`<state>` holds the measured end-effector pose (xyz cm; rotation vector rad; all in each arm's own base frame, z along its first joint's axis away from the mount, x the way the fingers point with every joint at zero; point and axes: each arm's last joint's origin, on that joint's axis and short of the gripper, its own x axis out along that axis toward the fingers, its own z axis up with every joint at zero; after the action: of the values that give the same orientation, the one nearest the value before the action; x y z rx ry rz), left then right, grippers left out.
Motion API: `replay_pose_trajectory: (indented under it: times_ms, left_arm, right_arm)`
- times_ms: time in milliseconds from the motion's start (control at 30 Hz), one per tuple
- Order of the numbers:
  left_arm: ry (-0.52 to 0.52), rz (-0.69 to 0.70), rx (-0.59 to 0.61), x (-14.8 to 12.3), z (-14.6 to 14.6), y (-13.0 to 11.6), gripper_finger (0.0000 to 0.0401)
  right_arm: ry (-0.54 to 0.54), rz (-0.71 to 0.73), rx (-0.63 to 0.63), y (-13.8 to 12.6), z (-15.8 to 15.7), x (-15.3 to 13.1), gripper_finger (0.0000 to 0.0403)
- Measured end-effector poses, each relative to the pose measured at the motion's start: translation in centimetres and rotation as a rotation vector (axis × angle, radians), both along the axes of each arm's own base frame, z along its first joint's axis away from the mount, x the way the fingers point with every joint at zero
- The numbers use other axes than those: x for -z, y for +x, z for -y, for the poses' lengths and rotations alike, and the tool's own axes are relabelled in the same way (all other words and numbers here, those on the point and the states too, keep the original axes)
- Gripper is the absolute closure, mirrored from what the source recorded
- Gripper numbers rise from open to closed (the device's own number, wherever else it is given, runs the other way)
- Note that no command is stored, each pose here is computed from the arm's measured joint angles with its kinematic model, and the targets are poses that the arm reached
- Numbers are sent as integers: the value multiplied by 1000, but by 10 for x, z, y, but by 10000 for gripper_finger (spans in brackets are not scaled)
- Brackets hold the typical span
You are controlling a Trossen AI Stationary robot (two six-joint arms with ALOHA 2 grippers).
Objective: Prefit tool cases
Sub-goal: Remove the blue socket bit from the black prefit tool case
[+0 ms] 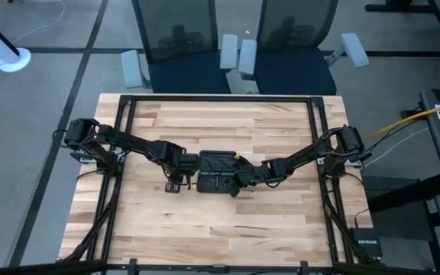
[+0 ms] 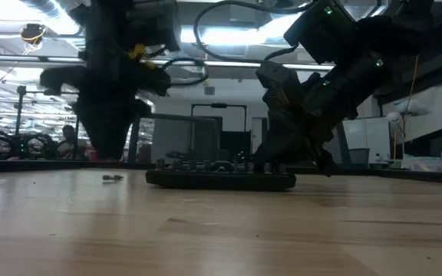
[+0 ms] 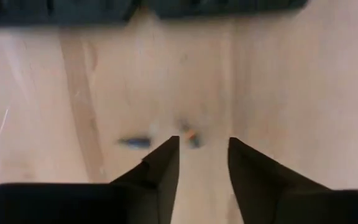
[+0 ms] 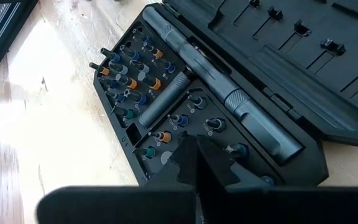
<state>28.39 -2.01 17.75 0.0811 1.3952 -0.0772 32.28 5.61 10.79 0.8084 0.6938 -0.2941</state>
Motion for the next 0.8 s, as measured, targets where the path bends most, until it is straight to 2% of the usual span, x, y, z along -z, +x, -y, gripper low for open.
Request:
replay_pose_trajectory:
  times_ms: [100, 267, 333, 433, 600, 800]
  left_arm:
    - [-63, 80, 66, -9, 9, 10, 251]
    - [-71, 241, 154, -15, 23, 25, 253]
    - [-60, 246, 156, -11, 25, 28, 256]
    - [9, 234, 132, -5, 23, 30, 263]
    - [58, 277, 99, -5, 15, 35, 281]
    - [33, 262, 97, -3, 13, 36, 310]
  right_arm:
    - [0, 0, -1, 0, 0, 0, 403]
    - [6, 1, -8, 0, 0, 0, 403]
    - [8, 1, -10, 0, 0, 0, 403]
    - [10, 2, -11, 0, 0, 0, 403]
    - [9, 5, -15, 0, -1, -1, 403]
    - [9, 6, -15, 1, -1, -1, 403]
